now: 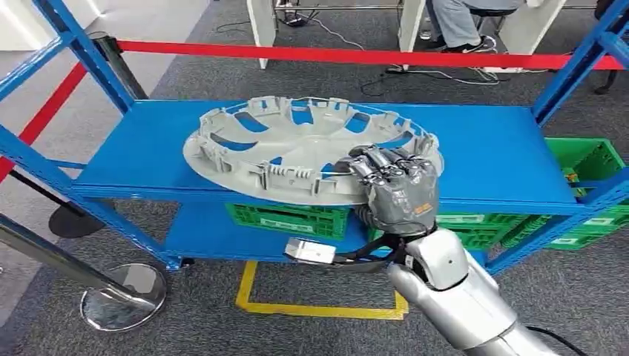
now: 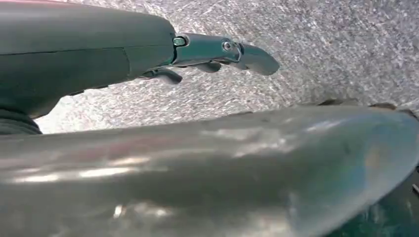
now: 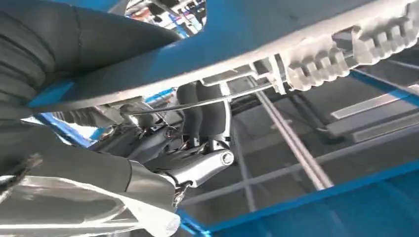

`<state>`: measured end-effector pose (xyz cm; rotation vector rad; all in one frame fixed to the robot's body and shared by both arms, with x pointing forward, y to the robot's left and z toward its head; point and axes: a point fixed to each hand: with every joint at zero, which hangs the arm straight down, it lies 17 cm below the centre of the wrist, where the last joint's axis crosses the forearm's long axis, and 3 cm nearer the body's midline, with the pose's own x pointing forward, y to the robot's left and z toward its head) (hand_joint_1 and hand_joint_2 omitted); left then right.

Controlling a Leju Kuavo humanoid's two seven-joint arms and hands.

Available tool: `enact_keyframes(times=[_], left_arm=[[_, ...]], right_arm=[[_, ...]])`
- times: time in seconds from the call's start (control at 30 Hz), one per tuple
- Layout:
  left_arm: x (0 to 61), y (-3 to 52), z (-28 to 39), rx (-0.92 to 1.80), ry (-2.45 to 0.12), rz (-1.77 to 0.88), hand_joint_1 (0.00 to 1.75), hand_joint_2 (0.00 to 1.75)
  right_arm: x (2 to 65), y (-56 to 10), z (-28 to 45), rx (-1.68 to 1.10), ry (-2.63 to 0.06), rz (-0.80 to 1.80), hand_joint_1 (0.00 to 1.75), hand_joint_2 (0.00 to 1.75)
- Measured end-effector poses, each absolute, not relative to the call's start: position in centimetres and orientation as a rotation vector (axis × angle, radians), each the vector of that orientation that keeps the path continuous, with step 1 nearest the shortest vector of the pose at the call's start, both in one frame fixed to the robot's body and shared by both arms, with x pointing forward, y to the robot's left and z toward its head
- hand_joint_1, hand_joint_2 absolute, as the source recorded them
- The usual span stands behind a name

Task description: Take the parts from the cabinet and place them on the table.

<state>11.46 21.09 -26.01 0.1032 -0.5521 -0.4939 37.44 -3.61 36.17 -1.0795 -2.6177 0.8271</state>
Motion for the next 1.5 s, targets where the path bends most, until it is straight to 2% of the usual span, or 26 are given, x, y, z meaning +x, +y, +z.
enact_keyframes(times=[0.63,1.0,1.5], left_arm=[[11.6,21.2,-26.0,0.101,-0.557,-0.500,0.00,0.00],[11.9,24.2,-26.1,0.117,-0.570,-0.516,0.00,0.00],[12.6,25.0,-26.1,0.125,-0.568,-0.525,0.00,0.00]], right_arm=[[38.7,-4.2,35.2,-1.035,-2.557,0.825,1.75,1.75],[39.9,-3.2,34.7,-1.017,-2.512,0.889,1.75,1.75],[41.1,-3.2,33.6,-1.044,-2.463,0.929,1.75,1.75]])
